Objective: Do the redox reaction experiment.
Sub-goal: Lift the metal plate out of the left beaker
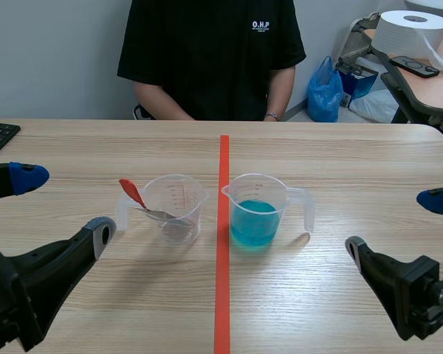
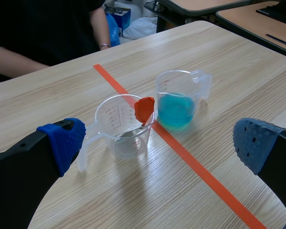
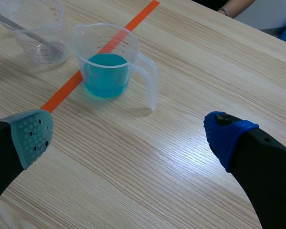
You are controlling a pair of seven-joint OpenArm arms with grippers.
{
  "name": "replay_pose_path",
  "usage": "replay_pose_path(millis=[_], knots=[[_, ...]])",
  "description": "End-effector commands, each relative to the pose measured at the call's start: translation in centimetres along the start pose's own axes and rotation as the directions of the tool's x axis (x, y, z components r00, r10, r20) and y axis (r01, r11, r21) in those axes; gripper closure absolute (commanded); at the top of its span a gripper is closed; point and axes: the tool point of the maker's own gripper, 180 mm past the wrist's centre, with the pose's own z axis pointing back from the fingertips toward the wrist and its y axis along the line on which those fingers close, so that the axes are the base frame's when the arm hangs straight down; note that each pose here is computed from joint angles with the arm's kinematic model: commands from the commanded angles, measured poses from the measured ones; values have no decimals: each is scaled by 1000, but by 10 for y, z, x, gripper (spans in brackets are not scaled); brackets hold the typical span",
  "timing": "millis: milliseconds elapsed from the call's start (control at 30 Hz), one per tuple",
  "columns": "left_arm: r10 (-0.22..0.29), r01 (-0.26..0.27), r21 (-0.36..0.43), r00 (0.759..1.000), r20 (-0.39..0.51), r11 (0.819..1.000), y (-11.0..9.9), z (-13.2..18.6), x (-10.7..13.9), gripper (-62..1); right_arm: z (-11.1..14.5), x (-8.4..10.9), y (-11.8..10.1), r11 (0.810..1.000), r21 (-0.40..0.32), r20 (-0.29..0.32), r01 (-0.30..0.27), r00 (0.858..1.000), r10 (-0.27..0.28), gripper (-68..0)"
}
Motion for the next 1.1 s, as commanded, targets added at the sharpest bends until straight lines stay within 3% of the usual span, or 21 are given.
replay_pose_path(millis=[0, 567, 733, 933, 1067], knots=[[4, -5, 7, 1000, 26, 1000, 1, 0, 6, -623, -1, 10, -2, 1000, -3, 35, -12, 999, 12, -679], [-6, 6, 16, 1000, 13, 1000, 3, 0, 4, -623, -2, 14, -3, 1000, -4, 51, -16, 999, 16, -679], [-100, 101, 29, 994, -45, 994, 5, 2, -7, -623, -9, 20, -2, 999, 17, 61, -52, 997, 51, -679], [-195, 202, 59, 974, -116, 978, 9, 22, -34, -623, -24, 37, 15, 988, 109, 109, -113, 989, 102, -679], [-223, 239, 58, 953, -204, 969, 12, 39, -61, -523, -34, 50, 26, 976, 159, 151, -151, 980, 127, -679]])
